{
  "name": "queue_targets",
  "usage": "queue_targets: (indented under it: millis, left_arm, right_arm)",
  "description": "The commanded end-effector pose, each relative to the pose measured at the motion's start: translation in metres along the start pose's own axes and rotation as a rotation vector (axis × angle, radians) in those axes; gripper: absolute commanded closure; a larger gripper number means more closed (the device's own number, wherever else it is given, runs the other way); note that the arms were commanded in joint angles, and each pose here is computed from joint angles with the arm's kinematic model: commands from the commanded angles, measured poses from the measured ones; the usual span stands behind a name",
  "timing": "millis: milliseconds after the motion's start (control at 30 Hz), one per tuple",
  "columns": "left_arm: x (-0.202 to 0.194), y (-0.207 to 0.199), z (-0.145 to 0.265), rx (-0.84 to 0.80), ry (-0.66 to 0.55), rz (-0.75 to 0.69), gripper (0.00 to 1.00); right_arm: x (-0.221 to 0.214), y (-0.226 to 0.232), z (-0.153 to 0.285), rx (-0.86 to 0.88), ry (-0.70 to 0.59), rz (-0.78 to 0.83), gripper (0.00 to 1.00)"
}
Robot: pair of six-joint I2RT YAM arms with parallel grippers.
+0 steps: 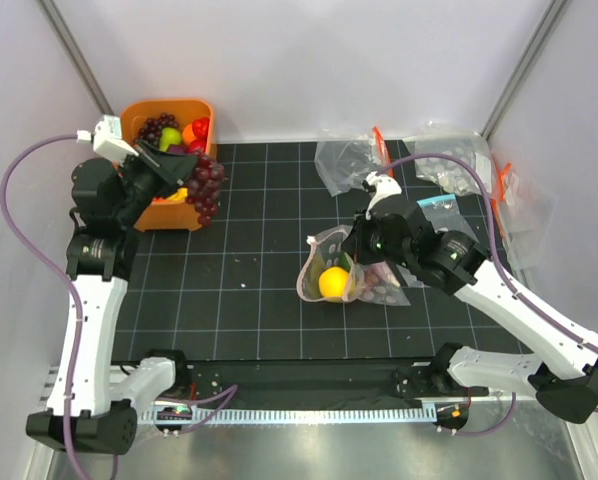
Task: Place the food in the zip-top bag and seal the zipper
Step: Place the fake fruit in the zipper food storage bag.
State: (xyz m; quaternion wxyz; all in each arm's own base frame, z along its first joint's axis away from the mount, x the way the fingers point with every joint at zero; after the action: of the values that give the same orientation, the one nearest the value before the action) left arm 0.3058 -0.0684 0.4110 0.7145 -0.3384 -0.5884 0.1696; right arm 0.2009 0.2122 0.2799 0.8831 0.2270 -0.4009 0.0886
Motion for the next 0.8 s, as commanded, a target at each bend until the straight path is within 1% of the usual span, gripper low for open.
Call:
queue_targets:
  millis: [0, 33, 100, 133, 300, 400, 600, 767]
  left_arm:
    - [-0.001, -0.054, 0.021, -0.195, 0.0, -0.01, 0.91]
    - [-0.01, -0.065, 0.024, -0.23, 0.025, -0.004, 0.91]
    - [-0.014, -0.078, 0.033, -0.263, 0.024, 0.0, 0.91]
    - [-0.02, -0.089, 0.038, -0.298, 0.043, 0.004, 0.91]
    - [-0.039, -0.116, 0.05, -0.385, 0.097, 0.025, 0.91]
    - [-0.046, -0.127, 0.05, -0.42, 0.119, 0.04, 0.91]
    - [-0.072, -0.164, 0.055, -0.514, 0.192, 0.052, 0.92]
    - [-0.089, -0.188, 0.06, -0.562, 0.223, 0.029, 0.92]
  right_arm:
    - [0.028, 0.016, 0.011, 0.06, -0.081, -0.021, 0.99]
    - [0.028, 0.017, 0.011, 0.068, -0.08, -0.022, 0.99]
    - [0.03, 0.02, 0.012, 0.08, -0.085, -0.027, 0.99]
    - [0.03, 0.022, 0.013, 0.092, -0.085, -0.031, 0.99]
    - [0.033, 0.028, 0.012, 0.125, -0.096, -0.066, 0.99]
    - [0.036, 0.034, 0.011, 0.152, -0.111, -0.087, 0.99]
    - [0.04, 0.052, -0.002, 0.234, -0.111, -0.155, 0.99]
    - [0.048, 0.061, -0.008, 0.267, -0.124, -0.19, 0.99]
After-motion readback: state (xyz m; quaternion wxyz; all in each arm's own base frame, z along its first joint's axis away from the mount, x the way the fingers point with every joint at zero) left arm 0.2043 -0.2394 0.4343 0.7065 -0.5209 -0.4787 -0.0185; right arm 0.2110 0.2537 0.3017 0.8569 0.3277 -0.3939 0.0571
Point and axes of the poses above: each gripper's point midway between its finger pads, its own z axis back along the fingers, its own y axis along the line the jaws close on, x = y × z, the point moved 3 cm from there along z, back along the fingers, and after that the axes turned 1 degree about z, right-handed, at the moved point
